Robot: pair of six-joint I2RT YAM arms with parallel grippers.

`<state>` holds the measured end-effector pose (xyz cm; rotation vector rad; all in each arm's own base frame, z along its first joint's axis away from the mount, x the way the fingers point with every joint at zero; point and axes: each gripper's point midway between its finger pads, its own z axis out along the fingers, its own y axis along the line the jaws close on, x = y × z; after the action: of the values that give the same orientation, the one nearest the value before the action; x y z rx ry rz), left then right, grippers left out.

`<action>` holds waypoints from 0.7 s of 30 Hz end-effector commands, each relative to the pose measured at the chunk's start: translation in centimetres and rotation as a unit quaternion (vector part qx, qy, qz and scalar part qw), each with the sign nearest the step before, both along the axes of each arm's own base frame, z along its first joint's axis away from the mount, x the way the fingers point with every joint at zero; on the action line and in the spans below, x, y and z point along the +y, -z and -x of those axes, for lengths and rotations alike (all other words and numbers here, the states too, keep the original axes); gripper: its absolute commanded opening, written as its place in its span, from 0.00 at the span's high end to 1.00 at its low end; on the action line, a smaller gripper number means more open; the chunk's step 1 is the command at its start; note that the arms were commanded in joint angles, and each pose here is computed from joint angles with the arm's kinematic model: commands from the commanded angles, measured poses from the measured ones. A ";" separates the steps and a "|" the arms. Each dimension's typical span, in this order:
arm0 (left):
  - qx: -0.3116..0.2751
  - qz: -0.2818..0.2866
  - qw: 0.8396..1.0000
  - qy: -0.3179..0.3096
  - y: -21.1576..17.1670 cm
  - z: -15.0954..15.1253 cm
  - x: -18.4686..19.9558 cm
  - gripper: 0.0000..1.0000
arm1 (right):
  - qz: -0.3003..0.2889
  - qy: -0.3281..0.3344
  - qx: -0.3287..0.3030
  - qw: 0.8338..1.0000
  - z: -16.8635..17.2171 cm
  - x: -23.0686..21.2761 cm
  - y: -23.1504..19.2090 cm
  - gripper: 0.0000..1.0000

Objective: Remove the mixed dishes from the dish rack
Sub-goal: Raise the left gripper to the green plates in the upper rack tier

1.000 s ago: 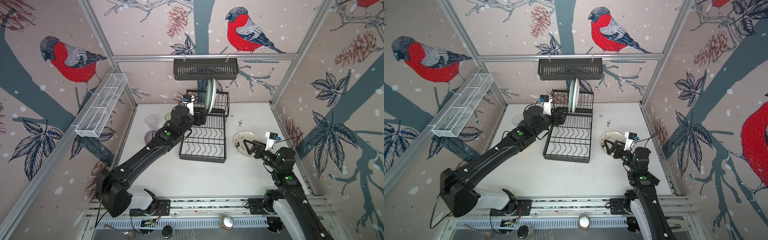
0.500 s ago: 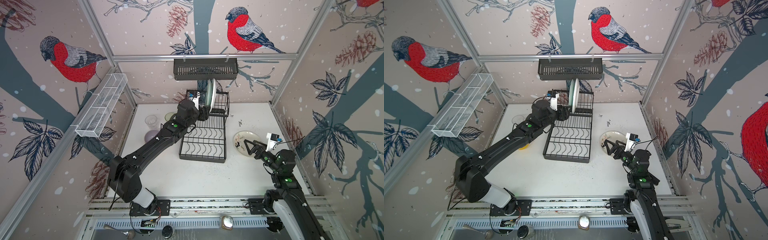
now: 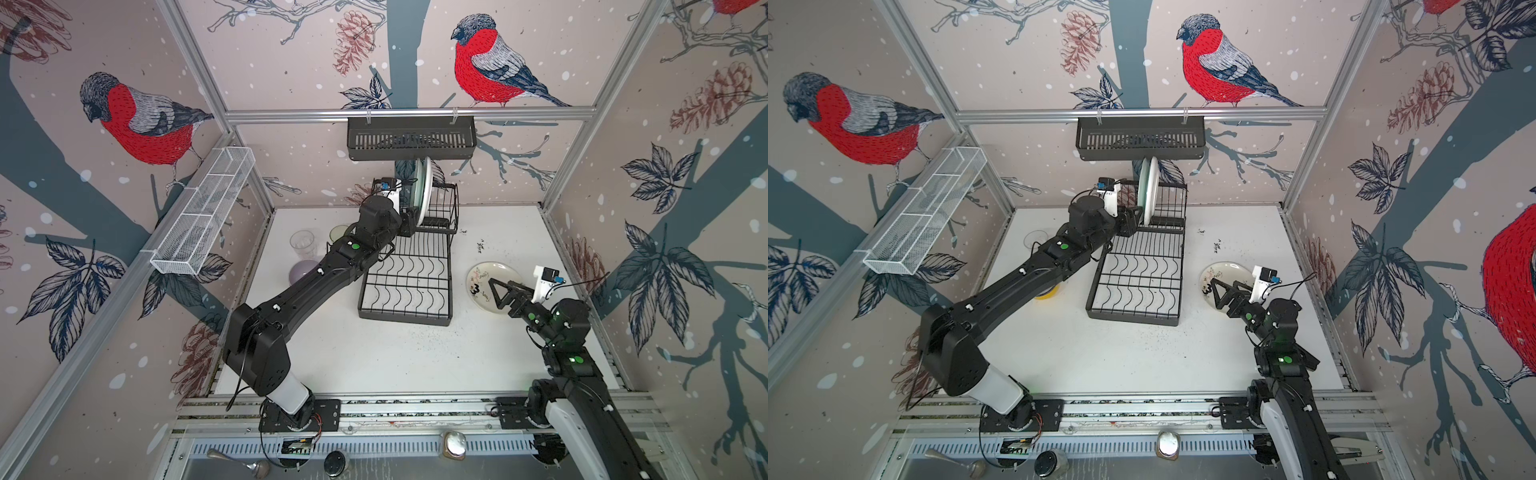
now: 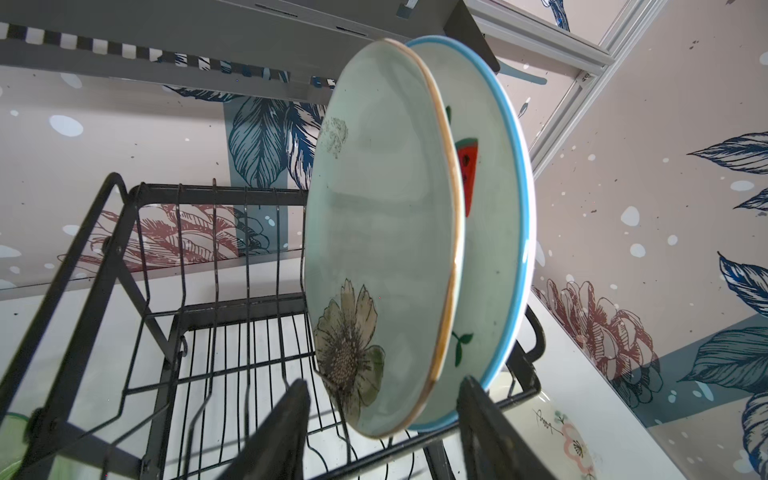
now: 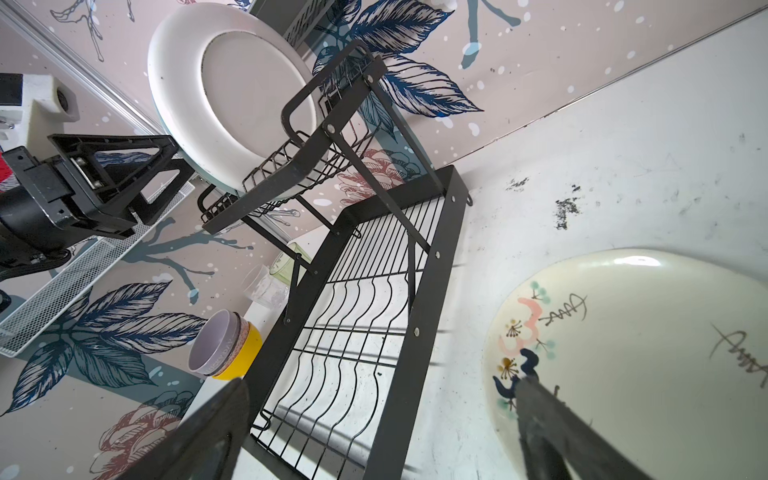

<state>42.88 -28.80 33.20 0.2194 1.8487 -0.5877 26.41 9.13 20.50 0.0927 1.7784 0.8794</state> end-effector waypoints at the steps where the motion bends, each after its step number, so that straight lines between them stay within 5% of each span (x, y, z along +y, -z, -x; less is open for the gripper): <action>1: -0.017 -0.002 1.000 -0.003 -0.9 -0.5 -0.1 0.45 | 0.001 0.009 -0.006 1.000 -0.2 -0.2 -0.3 0.01; 21: -0.014 -0.022 1.000 0.008 -0.3 -2.6 -1.8 0.58 | 0.005 0.022 0.008 1.000 -0.5 -0.7 0.4 0.01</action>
<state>45.21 -30.45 33.15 0.2534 1.8473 -0.5600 26.78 8.68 19.97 0.1247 1.7936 0.8551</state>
